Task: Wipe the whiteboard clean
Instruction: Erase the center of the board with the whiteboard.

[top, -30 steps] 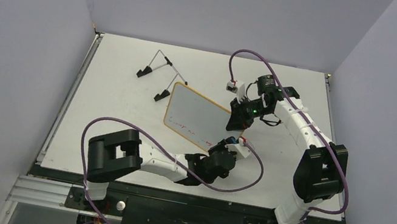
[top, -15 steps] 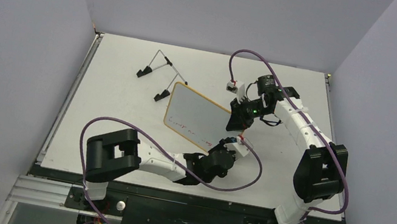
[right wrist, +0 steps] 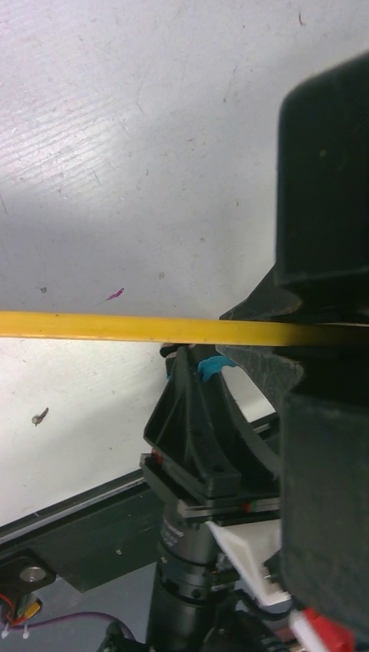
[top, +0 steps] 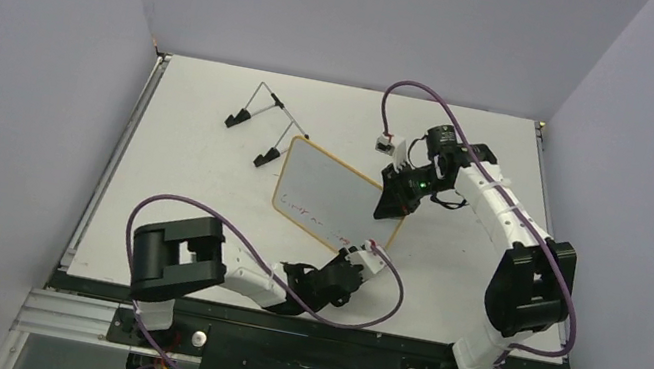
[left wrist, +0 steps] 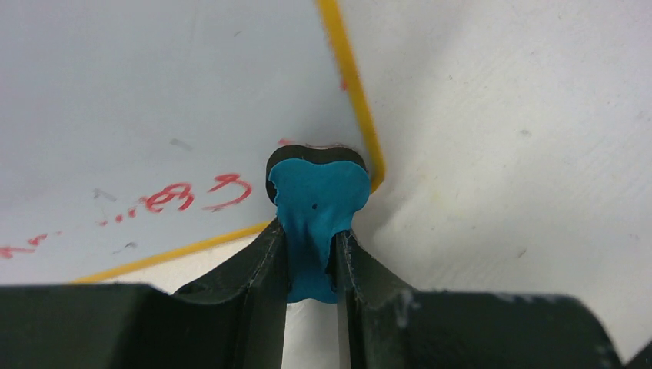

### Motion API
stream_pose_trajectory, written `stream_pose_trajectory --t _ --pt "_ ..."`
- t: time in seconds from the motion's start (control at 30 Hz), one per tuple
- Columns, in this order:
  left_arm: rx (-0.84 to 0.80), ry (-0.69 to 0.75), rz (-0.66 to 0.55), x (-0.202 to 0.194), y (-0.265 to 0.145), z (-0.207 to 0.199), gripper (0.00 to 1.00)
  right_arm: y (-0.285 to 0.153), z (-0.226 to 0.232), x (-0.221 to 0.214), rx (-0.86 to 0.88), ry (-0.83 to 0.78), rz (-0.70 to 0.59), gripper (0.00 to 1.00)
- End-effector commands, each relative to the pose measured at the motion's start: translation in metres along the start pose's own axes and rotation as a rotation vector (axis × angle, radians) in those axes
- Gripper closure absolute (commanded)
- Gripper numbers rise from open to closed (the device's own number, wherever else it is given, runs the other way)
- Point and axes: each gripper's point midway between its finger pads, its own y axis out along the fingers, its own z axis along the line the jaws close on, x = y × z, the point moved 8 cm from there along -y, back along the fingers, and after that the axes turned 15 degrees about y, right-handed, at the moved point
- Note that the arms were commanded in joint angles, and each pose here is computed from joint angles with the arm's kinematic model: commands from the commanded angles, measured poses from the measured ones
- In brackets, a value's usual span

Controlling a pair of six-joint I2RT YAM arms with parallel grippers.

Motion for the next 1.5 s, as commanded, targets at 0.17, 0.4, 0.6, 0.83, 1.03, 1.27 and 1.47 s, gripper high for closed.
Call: stream_pose_trajectory --t 0.17,0.4,0.6,0.83,1.03,1.27,1.47 --pt "0.028 -0.306 -0.194 0.028 -0.049 0.082 1.00 -0.037 0.021 0.006 0.025 -0.014 -0.110 1.00" --pt "0.073 -0.515 -0.183 -0.026 -0.070 0.153 1.00 -0.039 0.016 0.002 0.003 0.005 -0.068 1.00" --pt "0.111 -0.630 -0.136 -0.052 -0.072 0.174 1.00 -0.047 0.018 0.005 0.001 0.006 -0.079 1.00" --pt "0.104 -0.686 -0.120 -0.064 -0.056 0.185 1.00 -0.051 0.025 0.006 0.057 0.038 -0.094 1.00" --pt "0.087 -0.665 -0.145 -0.069 -0.031 0.183 1.00 -0.048 0.025 0.005 0.116 0.116 -0.079 1.00" --pt "0.118 -0.617 -0.155 -0.067 -0.014 0.189 1.00 -0.041 0.020 -0.003 0.141 0.171 -0.049 1.00" --pt "0.157 -0.603 -0.159 -0.062 0.000 0.194 1.00 -0.034 0.019 -0.005 0.191 0.200 -0.035 1.00"
